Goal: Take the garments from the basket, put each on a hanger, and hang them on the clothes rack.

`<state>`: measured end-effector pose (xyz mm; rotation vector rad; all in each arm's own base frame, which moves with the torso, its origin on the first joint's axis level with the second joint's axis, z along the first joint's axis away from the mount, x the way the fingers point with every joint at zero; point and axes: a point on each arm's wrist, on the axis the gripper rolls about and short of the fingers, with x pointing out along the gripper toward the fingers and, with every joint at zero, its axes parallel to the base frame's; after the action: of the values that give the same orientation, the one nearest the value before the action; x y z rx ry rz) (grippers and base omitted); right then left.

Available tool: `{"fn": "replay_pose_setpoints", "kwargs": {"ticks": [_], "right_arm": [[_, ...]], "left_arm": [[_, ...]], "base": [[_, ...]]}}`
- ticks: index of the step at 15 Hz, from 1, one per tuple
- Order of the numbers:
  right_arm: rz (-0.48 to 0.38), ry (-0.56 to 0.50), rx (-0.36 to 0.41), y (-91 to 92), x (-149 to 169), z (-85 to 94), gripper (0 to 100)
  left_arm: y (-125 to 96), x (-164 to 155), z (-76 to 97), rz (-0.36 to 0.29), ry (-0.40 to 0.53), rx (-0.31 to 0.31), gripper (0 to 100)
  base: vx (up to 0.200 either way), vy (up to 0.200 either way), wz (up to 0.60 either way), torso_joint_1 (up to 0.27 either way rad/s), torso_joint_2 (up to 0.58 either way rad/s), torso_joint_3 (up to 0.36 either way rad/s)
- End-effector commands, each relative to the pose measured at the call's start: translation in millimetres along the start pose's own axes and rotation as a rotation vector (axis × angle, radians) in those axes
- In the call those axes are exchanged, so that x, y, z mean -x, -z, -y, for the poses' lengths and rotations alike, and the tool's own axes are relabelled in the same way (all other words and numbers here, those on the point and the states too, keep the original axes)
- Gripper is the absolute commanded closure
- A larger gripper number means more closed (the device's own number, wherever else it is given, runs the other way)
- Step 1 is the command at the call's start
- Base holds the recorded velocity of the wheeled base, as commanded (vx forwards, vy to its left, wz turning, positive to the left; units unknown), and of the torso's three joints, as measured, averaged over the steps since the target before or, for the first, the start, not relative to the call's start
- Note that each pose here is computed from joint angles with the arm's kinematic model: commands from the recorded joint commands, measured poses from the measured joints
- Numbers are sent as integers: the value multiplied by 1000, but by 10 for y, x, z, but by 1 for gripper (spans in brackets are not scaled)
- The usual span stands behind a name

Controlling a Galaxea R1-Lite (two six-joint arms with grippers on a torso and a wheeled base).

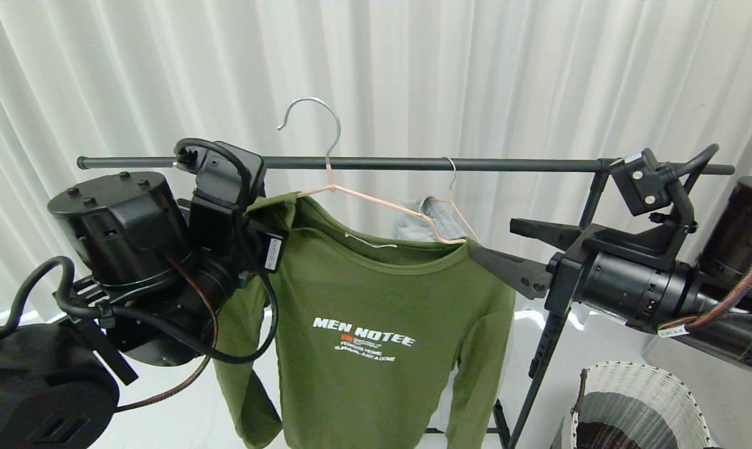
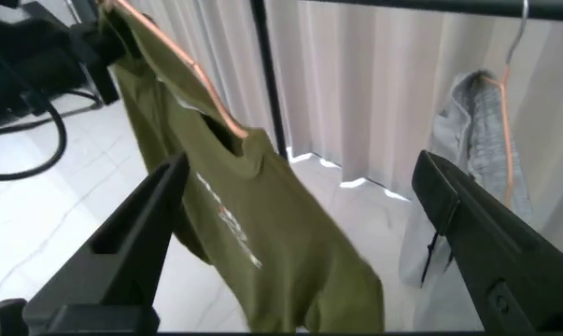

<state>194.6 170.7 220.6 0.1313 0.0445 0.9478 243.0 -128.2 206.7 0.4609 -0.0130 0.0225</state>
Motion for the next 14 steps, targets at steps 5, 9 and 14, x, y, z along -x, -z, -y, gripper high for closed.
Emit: {"fn": "replay_pose_setpoints", "kwargs": {"ticks": [5, 9, 14], "right_arm": [[-135, -13, 133, -193, -62, 45, 0], [-191, -30, 230, -404, -199, 15, 0], [-239, -60, 250, -336, -466, -19, 0]], "left_arm": [[-4, 23, 79, 18, 58, -5, 100], [-41, 82, 170, 35, 96, -8, 100], [-77, 130, 241, 48, 124, -6, 100]], "base": [[0, 0, 0, 0, 0, 0], [0, 0, 0, 0, 0, 0], [0, 0, 0, 0, 0, 0]]}}
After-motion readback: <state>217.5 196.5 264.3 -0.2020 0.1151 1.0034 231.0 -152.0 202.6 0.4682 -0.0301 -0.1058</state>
